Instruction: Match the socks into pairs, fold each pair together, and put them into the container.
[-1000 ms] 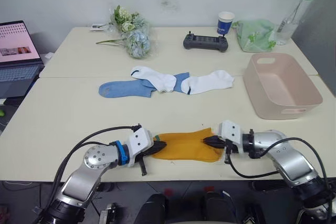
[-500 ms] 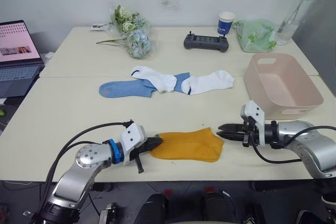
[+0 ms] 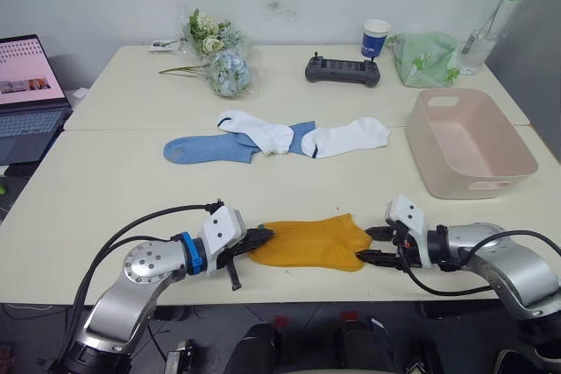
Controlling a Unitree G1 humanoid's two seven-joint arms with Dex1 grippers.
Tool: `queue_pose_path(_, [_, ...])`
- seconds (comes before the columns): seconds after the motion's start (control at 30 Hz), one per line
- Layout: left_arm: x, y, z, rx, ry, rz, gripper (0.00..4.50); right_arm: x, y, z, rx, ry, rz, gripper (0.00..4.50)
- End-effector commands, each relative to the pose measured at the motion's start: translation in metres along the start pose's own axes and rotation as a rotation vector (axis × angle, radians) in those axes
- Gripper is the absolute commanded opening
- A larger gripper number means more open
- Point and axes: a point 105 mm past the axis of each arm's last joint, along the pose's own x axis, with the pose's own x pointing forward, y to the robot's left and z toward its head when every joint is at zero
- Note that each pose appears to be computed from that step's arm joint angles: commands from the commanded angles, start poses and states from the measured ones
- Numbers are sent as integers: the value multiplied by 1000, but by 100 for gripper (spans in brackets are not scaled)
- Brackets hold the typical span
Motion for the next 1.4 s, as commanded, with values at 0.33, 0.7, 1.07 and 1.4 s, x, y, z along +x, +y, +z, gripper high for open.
queue_pose_path(0.33, [24, -13, 31, 52, -77, -165, 0, -30, -28, 28, -7, 23, 70, 5])
queue_pose_path(0.7, [82, -16, 21, 48, -8, -303, 0, -37, -39, 36, -4, 50, 155, 5])
queue_pose_path(1.07, [97, -21, -10, 35, 119, -332, 0, -28, -1, 79, 163, -147, 342, 5])
queue_pose_path(1.4, [69, -11, 11, -13, 34, -270, 0, 6, 26, 96, 239, -238, 430, 5])
